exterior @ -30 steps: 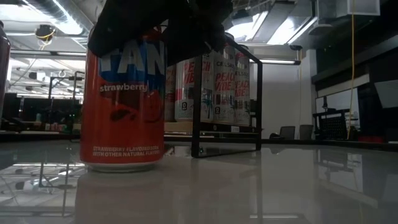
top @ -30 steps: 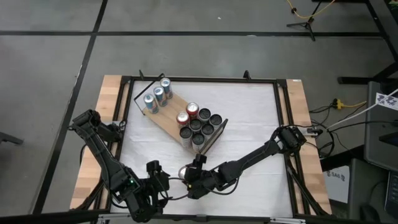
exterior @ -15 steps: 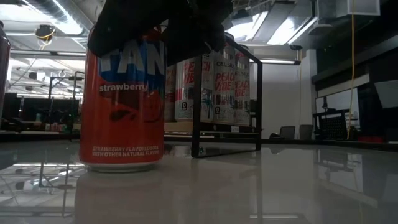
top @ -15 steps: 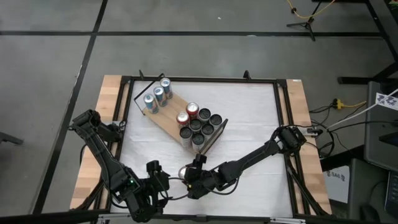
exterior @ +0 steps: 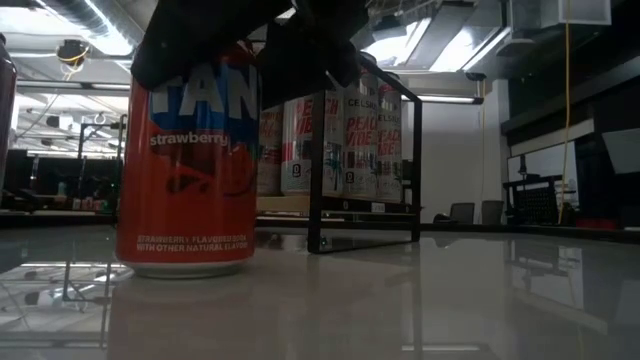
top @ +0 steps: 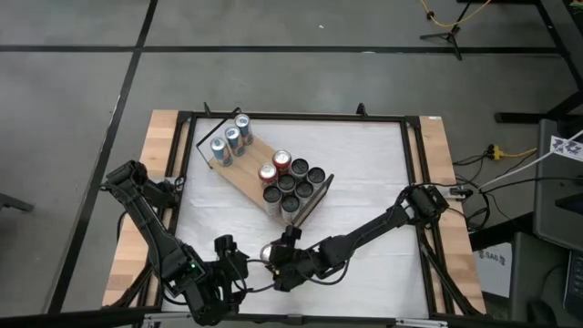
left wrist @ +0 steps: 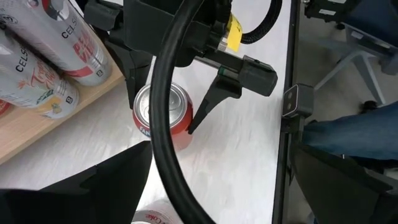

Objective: Place canned beverage on shelf
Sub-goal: Put the red soda can on the shelf aligned with the other red soda cans

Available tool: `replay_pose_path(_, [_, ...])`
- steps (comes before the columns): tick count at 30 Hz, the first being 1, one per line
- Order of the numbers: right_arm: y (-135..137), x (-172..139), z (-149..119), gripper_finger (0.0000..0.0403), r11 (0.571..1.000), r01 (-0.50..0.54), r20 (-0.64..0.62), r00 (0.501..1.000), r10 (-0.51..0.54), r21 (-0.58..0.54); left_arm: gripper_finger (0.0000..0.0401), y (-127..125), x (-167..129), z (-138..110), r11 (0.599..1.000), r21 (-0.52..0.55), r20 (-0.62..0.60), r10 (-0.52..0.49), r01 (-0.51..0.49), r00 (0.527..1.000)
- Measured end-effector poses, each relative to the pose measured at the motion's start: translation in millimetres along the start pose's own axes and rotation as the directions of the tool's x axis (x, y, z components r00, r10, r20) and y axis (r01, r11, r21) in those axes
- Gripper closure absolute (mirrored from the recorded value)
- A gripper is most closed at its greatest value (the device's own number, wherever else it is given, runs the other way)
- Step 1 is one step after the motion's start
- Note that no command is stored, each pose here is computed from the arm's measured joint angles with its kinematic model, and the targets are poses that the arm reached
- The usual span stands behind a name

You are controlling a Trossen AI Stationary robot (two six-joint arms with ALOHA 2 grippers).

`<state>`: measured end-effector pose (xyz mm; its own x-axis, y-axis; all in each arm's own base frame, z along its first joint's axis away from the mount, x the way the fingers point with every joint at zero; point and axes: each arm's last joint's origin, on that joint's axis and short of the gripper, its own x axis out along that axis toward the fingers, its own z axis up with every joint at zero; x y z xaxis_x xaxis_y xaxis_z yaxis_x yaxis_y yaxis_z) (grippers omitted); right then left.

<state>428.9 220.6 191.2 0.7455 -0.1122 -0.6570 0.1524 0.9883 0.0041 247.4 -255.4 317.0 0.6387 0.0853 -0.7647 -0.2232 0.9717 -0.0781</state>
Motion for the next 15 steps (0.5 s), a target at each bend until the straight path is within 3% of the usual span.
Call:
replay_pose_path(7, [0.3,2.3,-3.1,0.001,1.0,0.0,-0.013,1.0,0.0,-0.007,0.0028,0.0,0.0,0.0,1.0,0.0,0.0,0.0,0.0,1.0])
replay_pose_path(15, [1.9,0.9,-0.5,0.002,0.999,-0.036,-0.005,0.999,0.036,0.006,0.0028,0.2,0.0,0.5,1.0,-0.001,0.015,0.009,-0.009,1.0])
